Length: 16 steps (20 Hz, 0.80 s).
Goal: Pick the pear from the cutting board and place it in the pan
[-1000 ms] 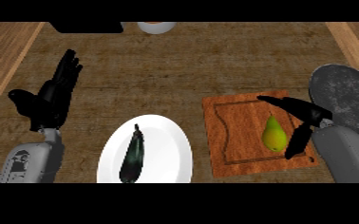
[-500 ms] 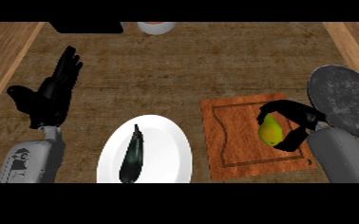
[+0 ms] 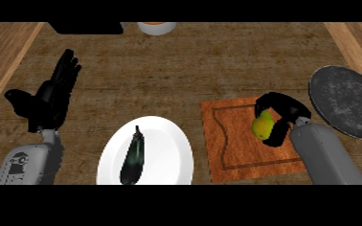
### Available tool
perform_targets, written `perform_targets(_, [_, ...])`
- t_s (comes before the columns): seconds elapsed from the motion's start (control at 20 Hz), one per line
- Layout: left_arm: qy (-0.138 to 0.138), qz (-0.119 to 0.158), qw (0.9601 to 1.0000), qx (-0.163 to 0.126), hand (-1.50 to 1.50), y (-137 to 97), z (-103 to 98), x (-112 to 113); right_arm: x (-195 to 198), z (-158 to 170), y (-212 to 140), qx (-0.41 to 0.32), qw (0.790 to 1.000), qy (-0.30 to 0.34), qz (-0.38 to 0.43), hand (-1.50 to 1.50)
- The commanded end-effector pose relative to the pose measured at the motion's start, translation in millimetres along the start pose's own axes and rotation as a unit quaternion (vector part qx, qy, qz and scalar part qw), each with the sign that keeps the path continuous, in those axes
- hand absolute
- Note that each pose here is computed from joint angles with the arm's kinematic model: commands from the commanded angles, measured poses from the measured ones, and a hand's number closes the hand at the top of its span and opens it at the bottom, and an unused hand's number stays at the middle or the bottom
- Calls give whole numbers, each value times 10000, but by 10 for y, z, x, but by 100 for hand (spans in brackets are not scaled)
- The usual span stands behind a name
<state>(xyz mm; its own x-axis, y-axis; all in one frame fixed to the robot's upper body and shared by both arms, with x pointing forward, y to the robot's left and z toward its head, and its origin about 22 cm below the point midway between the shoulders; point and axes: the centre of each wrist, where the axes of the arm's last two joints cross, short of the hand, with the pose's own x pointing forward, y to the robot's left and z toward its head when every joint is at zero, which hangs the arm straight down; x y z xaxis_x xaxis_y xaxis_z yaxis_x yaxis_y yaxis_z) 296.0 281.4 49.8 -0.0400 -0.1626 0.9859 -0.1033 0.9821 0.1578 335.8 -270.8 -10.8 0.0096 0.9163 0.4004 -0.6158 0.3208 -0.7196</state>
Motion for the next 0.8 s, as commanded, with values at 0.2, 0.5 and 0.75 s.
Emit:
perform_targets(0.2, [29,21,10000,-14,0,-31,22,-59,1155,-226,42,-2075,9586,1930,-291,150])
perform_targets(0.5, [94,9,9999,-74,0,-53,91,-79,1670,63,-118,-4008,8975,1841,-58,150])
perform_targets(0.75, [-7,22,10000,85,0,13,96,-65,1860,311,-304,-4807,8526,2032,-258,150])
